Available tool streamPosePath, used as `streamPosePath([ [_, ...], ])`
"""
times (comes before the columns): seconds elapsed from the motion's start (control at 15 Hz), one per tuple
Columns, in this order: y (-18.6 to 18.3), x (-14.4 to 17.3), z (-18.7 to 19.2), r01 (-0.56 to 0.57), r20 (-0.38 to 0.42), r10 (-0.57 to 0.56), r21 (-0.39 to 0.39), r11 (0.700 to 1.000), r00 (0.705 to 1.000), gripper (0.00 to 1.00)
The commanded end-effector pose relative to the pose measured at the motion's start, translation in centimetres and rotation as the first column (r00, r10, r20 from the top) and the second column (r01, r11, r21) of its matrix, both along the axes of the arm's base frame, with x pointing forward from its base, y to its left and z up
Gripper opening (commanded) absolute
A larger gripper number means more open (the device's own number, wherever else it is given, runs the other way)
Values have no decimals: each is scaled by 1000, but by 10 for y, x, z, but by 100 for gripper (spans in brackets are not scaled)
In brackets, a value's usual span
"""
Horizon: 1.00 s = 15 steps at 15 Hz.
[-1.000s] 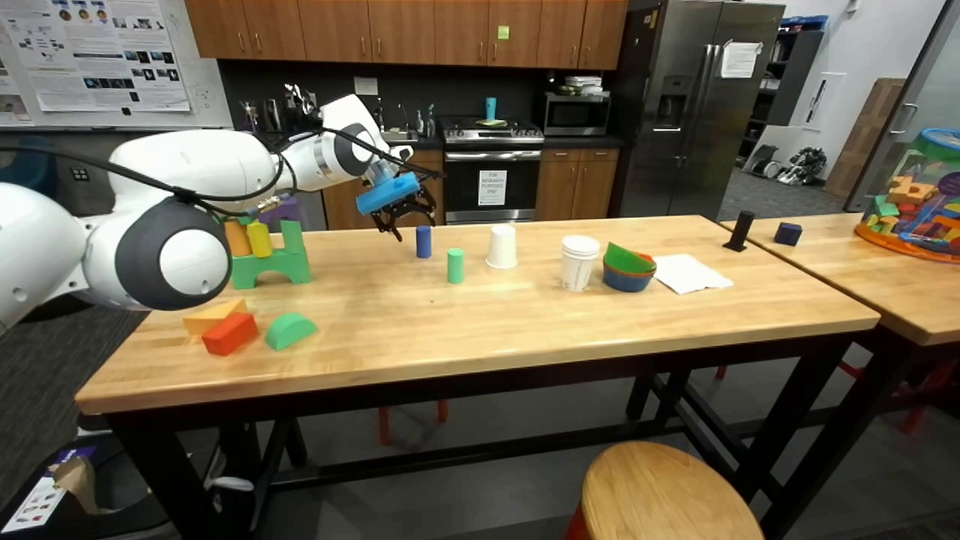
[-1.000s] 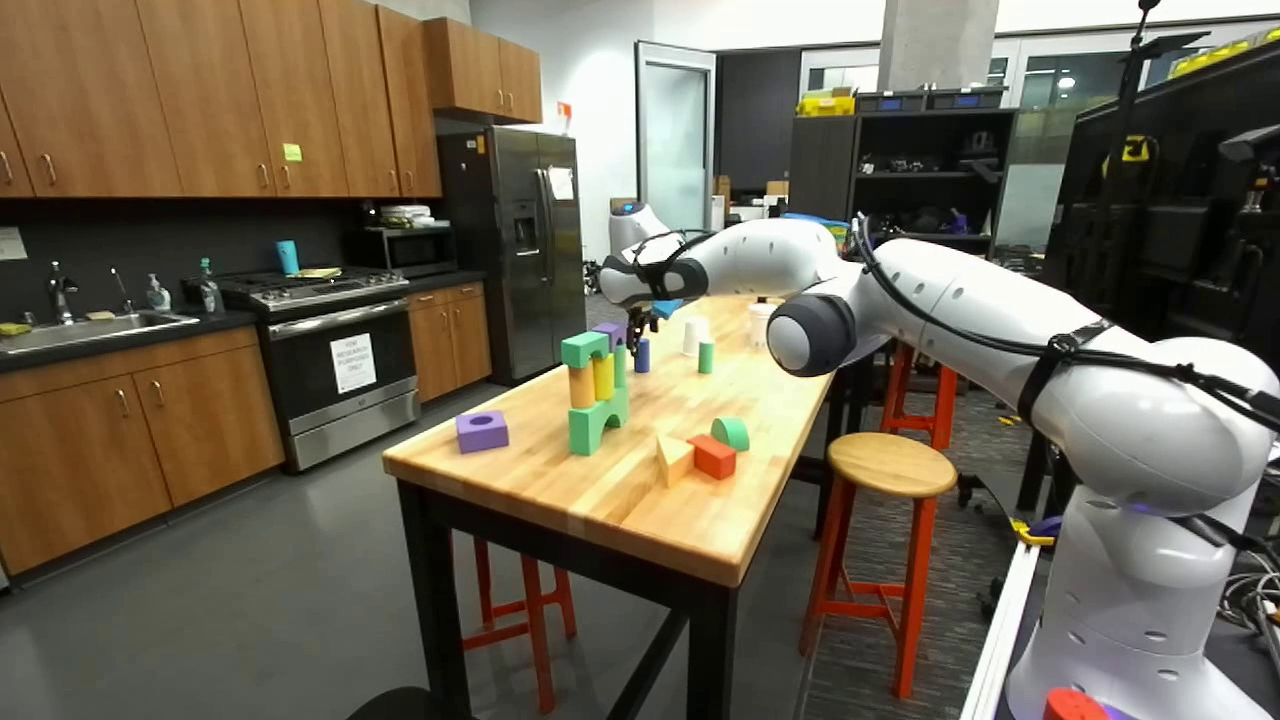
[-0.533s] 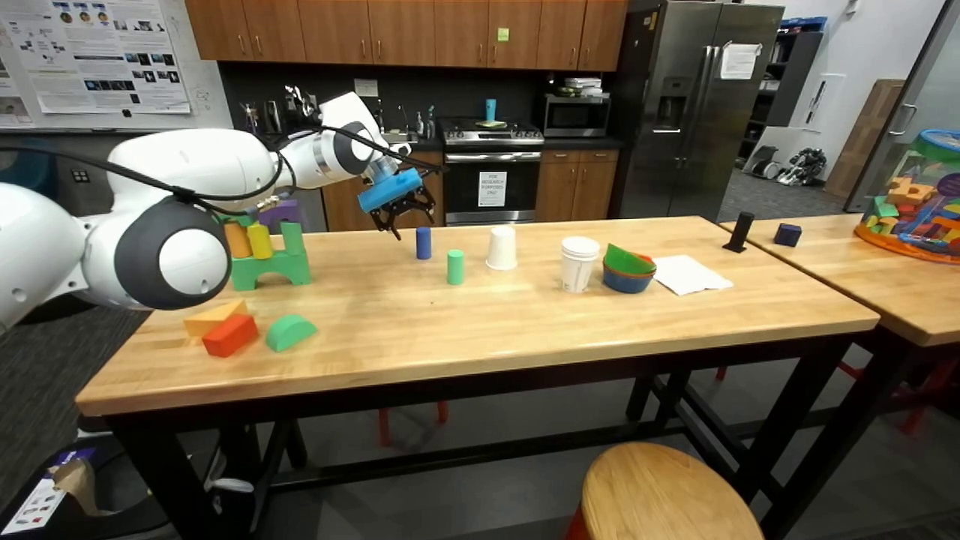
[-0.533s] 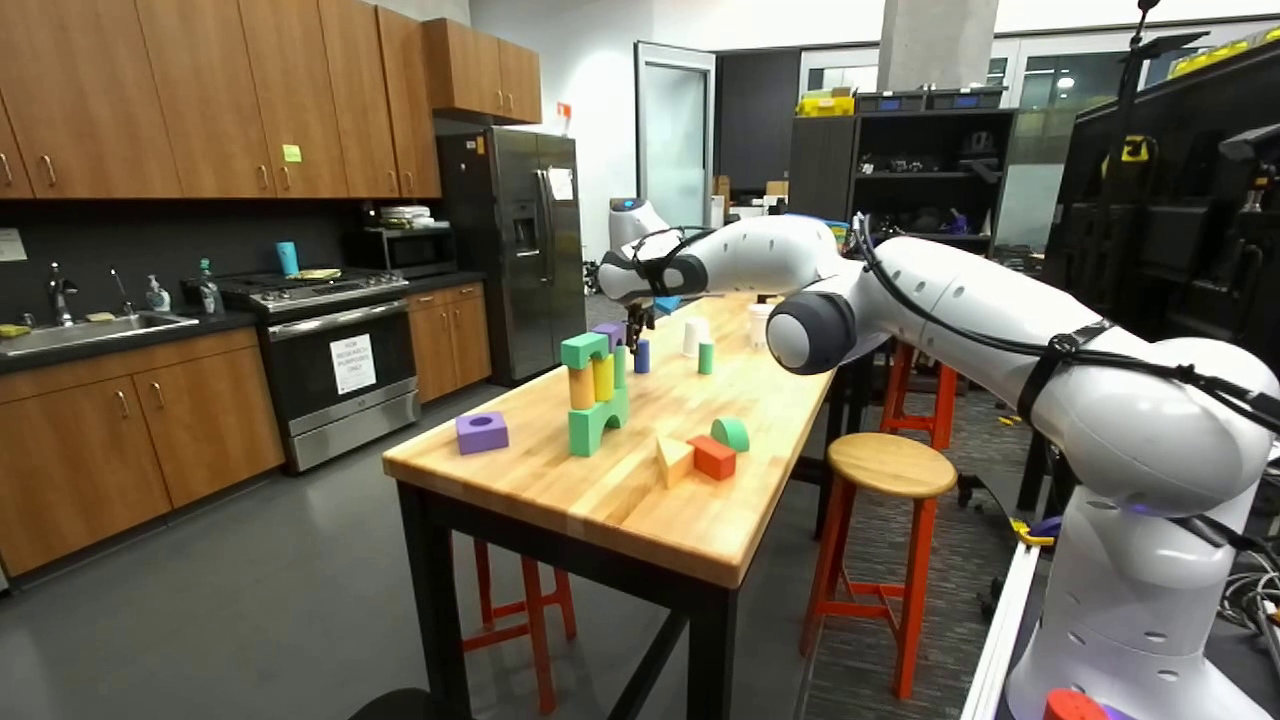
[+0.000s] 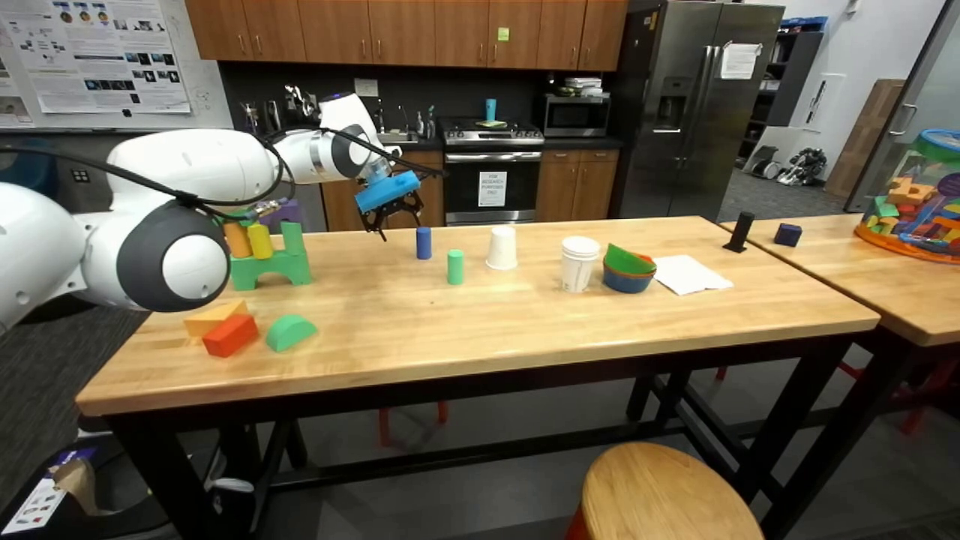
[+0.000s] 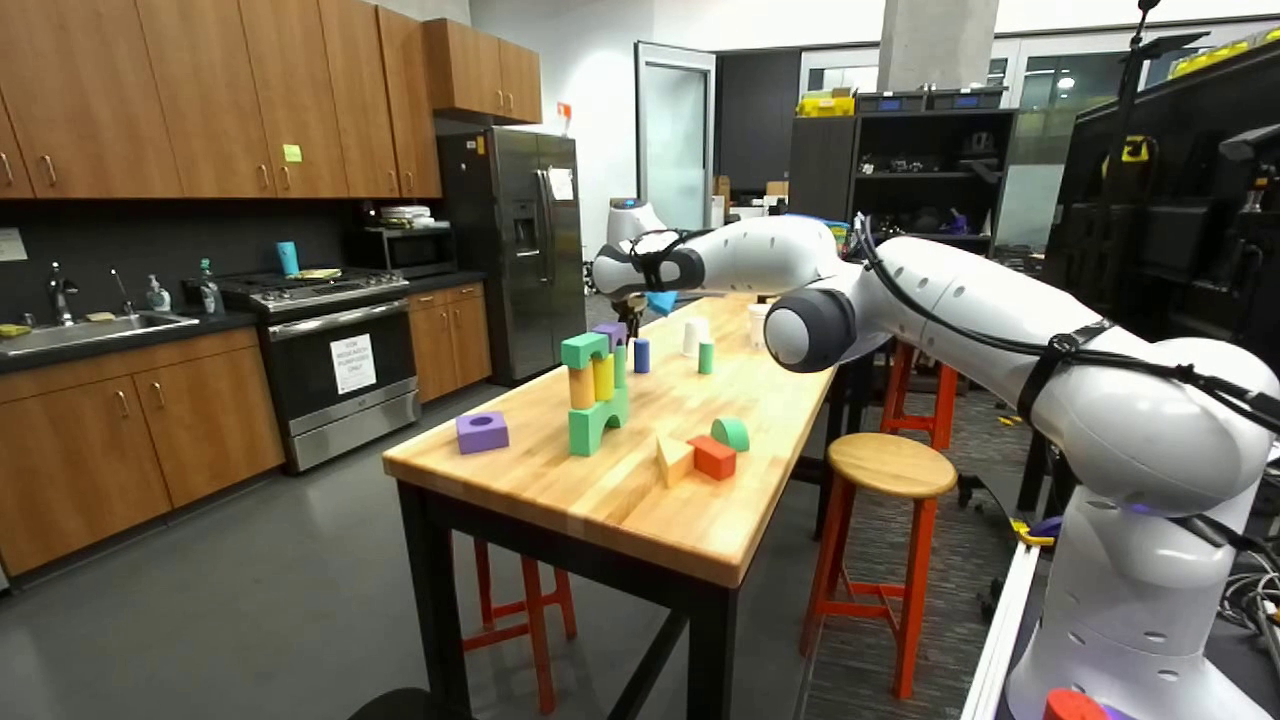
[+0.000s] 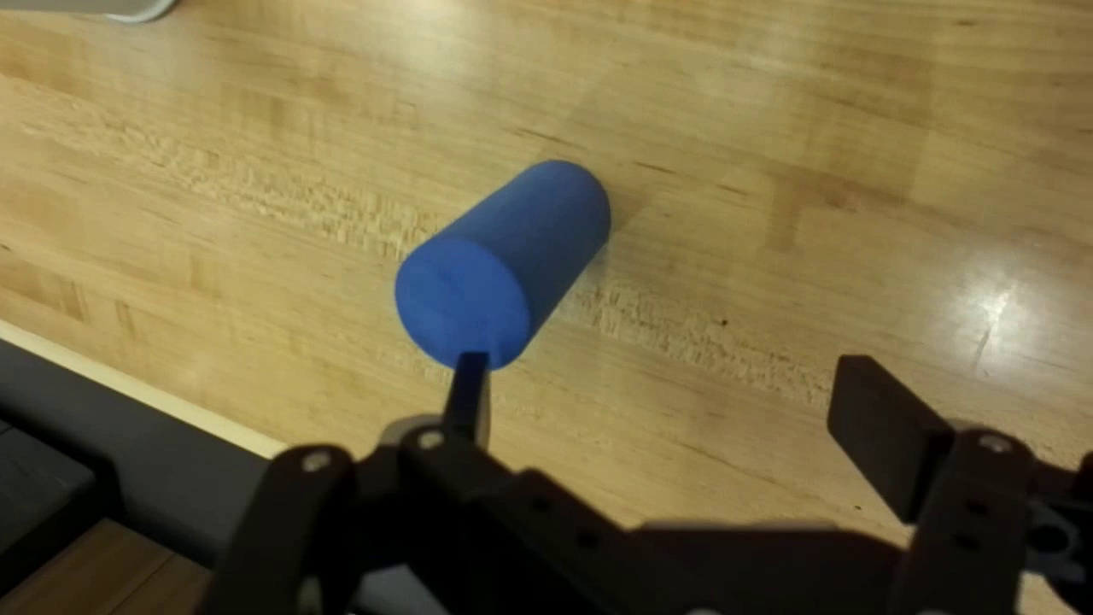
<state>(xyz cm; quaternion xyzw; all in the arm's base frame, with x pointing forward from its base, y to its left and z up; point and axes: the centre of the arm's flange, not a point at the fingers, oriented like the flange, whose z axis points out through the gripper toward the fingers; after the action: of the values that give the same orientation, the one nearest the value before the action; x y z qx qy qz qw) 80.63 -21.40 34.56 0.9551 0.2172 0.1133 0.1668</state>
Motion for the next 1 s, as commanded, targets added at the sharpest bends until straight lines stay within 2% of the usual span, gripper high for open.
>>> streamPosePath([
  [0.0, -15, 70, 20, -34, -35, 35, 4, 999, 999, 100],
  [0.2, -14, 72, 18, -24, 7, 24, 7, 1000, 1000, 100],
  [0.53, -14, 74, 16, 17, 26, -16, -12, 1000, 1000, 100],
  [0.73, -18, 74, 14, 112, 48, -112, -1, 994, 993, 100],
  [0.93, -23, 73, 11, 227, 84, -229, 30, 973, 970, 100],
])
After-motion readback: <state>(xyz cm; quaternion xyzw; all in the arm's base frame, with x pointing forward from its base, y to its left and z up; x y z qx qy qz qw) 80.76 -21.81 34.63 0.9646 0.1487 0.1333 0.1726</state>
